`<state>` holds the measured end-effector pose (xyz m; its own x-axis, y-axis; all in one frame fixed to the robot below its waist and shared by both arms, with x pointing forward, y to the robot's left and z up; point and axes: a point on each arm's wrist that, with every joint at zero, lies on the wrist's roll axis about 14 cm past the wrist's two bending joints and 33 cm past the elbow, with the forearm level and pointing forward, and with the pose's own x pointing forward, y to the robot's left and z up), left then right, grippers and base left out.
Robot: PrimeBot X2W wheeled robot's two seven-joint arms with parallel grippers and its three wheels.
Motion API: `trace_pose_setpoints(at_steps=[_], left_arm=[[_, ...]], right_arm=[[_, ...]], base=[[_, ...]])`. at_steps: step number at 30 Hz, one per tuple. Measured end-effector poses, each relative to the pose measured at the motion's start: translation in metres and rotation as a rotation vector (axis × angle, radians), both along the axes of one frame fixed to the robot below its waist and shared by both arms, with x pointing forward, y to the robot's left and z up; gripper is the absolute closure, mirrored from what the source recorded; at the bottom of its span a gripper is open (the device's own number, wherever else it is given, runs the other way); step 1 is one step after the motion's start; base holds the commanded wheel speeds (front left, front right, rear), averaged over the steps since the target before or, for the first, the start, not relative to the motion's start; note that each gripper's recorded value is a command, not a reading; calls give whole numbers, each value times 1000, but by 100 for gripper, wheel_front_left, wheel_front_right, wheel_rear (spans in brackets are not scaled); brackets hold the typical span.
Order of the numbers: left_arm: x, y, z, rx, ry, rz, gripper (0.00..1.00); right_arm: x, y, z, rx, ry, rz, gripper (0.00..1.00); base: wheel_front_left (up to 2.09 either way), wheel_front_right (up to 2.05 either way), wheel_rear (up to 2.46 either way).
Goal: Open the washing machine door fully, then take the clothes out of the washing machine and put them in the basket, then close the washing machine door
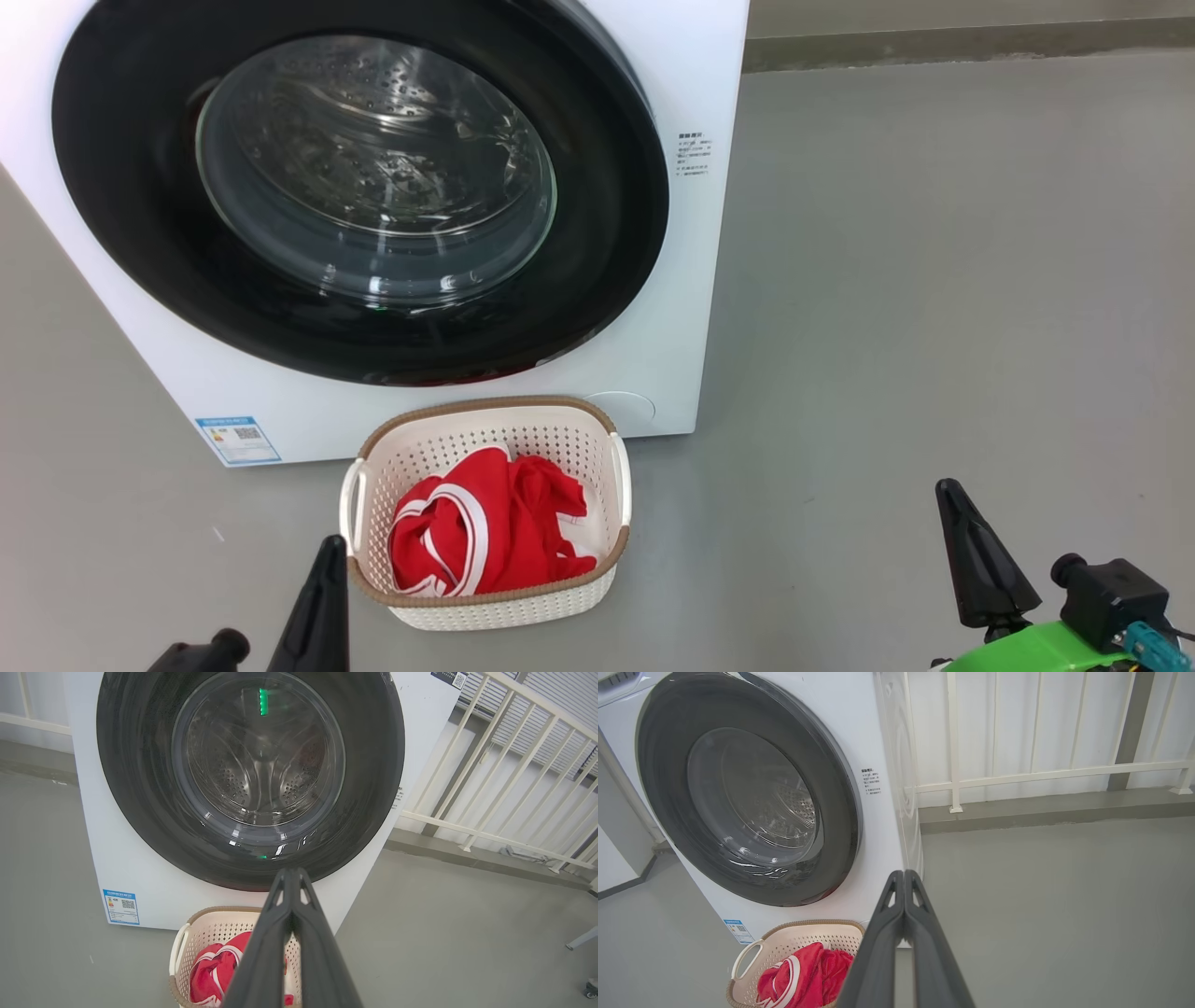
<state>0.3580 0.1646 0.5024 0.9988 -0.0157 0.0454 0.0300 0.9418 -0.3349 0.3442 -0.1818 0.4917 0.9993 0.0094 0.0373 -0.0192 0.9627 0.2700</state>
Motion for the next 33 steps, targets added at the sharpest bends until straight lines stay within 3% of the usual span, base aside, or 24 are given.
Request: trace_pose_setpoints(at_steps=[33], left_arm=[[5, 12, -16, -363, 95, 36, 100]], right_arm=[[6, -12, -11, 391, 63, -56, 100]], base=[[0, 0, 0]])
